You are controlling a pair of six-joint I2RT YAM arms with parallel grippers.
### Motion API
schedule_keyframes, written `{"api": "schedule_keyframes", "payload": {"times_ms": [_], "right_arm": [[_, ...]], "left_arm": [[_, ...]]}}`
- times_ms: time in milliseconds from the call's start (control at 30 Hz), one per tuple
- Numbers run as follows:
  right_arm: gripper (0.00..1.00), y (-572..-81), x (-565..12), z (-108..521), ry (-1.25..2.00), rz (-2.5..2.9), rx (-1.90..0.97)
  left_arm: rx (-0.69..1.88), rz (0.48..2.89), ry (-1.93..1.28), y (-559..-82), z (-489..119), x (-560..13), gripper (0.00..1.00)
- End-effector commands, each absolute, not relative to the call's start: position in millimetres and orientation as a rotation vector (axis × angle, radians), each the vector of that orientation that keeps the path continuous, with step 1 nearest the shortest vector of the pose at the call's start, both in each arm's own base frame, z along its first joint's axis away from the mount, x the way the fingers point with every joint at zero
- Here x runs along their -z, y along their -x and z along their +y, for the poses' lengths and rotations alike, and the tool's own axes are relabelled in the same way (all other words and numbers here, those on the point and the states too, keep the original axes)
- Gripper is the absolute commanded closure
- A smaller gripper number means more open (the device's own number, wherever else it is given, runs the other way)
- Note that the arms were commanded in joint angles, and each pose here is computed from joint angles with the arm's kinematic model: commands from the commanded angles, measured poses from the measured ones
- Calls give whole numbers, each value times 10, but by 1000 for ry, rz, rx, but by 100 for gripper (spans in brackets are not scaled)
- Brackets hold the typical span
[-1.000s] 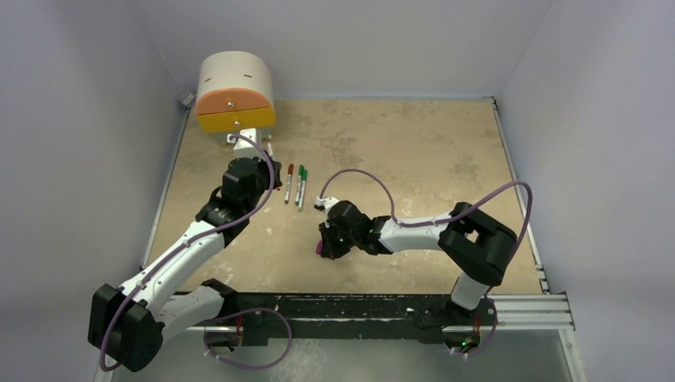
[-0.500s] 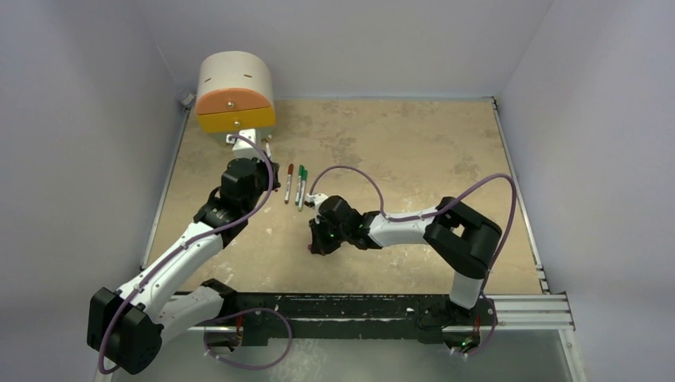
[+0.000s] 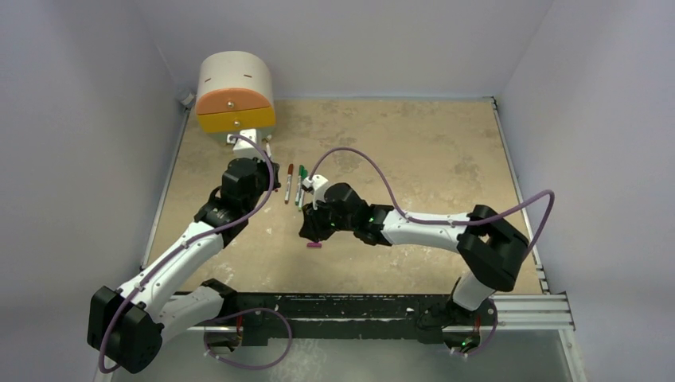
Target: Insert the pens into the pen caps
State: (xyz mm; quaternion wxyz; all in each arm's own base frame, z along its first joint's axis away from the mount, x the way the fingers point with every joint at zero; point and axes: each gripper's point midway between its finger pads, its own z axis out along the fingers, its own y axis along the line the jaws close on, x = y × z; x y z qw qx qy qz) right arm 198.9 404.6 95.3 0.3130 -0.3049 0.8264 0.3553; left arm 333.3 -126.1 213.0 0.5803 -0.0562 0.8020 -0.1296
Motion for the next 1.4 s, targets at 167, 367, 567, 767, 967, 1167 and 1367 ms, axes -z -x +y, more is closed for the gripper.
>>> {"api": "schedule_keyframes", "payload": {"times_ms": [167, 367, 567, 767, 967, 1167, 1367], "right_arm": [[57, -2195, -803, 3875, 1005, 2006, -713], [54, -2219, -805, 3882, 1093, 1903, -685], [51, -2201, -753, 4010, 1155, 1860, -726], [47, -2153, -580, 4050, 1191, 1878, -746], [46, -2093, -528, 4056, 1221, 1884, -768], [47, -2081, -386, 3972, 1228, 1924, -726], [48, -2112, -207, 3888, 1232, 1970, -644]], "left_arm": [[414, 1742, 104, -3386, -1389, -2607, 100], [409, 1732, 101, -3356, -1364, -2657, 100], [400, 1735, 99, -3343, -1346, -2643, 100], [391, 1727, 97, -3322, -1321, -2675, 100], [399, 1736, 86, -3345, -1358, -2635, 100], [392, 1735, 90, -3348, -1345, -2632, 100], [385, 1726, 99, -3338, -1317, -2662, 100]]}}
